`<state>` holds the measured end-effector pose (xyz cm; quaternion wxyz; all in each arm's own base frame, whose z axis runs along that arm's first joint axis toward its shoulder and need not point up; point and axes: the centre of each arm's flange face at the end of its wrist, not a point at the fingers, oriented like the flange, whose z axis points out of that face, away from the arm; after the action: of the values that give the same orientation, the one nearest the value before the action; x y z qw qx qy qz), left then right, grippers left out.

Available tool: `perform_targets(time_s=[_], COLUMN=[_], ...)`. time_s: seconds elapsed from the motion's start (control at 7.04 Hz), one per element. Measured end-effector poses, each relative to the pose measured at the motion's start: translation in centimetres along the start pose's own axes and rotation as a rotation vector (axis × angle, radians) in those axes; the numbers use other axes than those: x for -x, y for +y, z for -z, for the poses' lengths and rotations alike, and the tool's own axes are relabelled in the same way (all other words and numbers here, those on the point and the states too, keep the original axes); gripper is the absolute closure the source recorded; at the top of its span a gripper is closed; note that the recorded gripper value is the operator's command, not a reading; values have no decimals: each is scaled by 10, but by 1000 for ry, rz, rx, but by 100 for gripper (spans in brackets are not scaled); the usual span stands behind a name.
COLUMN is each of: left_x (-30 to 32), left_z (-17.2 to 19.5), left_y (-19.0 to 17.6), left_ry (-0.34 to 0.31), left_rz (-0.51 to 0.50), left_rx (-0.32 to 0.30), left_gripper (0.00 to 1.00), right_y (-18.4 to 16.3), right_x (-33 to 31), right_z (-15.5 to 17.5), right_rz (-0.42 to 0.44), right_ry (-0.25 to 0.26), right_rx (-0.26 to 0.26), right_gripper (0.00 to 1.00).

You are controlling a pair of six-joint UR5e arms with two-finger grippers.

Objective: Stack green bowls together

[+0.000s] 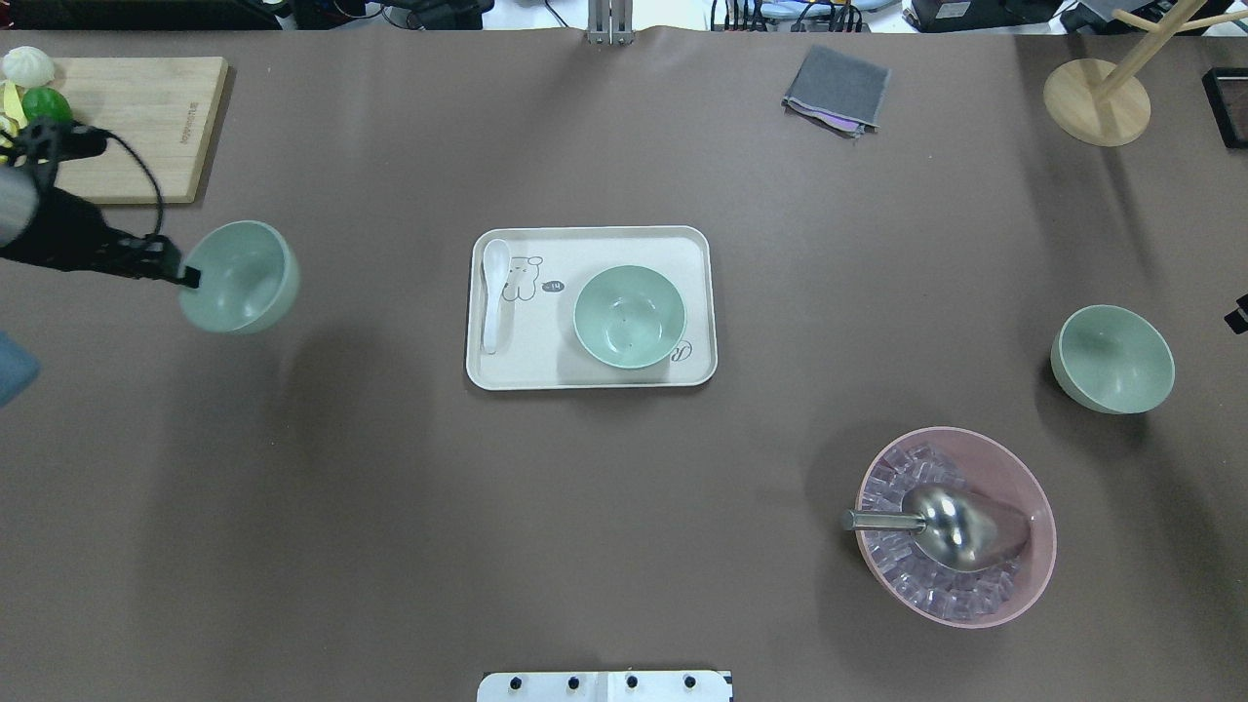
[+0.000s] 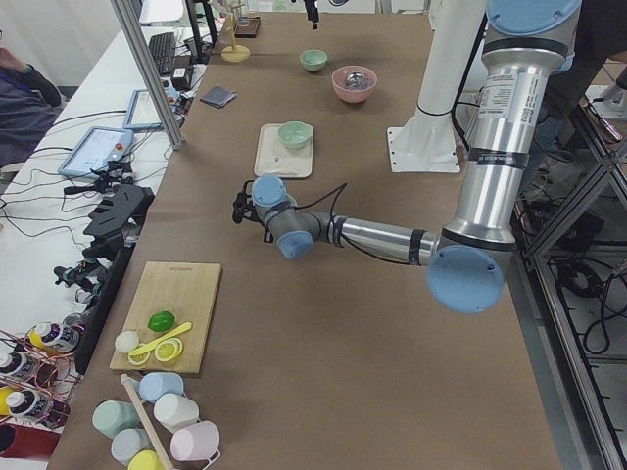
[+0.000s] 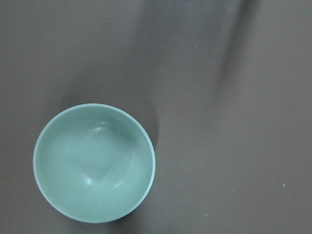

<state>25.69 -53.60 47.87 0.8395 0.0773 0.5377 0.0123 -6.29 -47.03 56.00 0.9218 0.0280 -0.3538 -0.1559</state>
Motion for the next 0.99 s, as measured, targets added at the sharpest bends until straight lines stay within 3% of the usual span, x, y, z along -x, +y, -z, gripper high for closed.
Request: perform_targets(time_s=[0.43,0.99], left_x=[-210,-379], left_z=[-65,-91], left_y=[-36,-21], left_ry=[-23,-96], left_rz=[109,222], left_rx=[13,18], left_gripper=[100,100], right_y=[1,2], right_x=[-2,-5], right_z=[-3,-6], right_rz=[-5,-10], right_ry=[-1,-2], right_rx=[7,13], right_gripper=[0,0])
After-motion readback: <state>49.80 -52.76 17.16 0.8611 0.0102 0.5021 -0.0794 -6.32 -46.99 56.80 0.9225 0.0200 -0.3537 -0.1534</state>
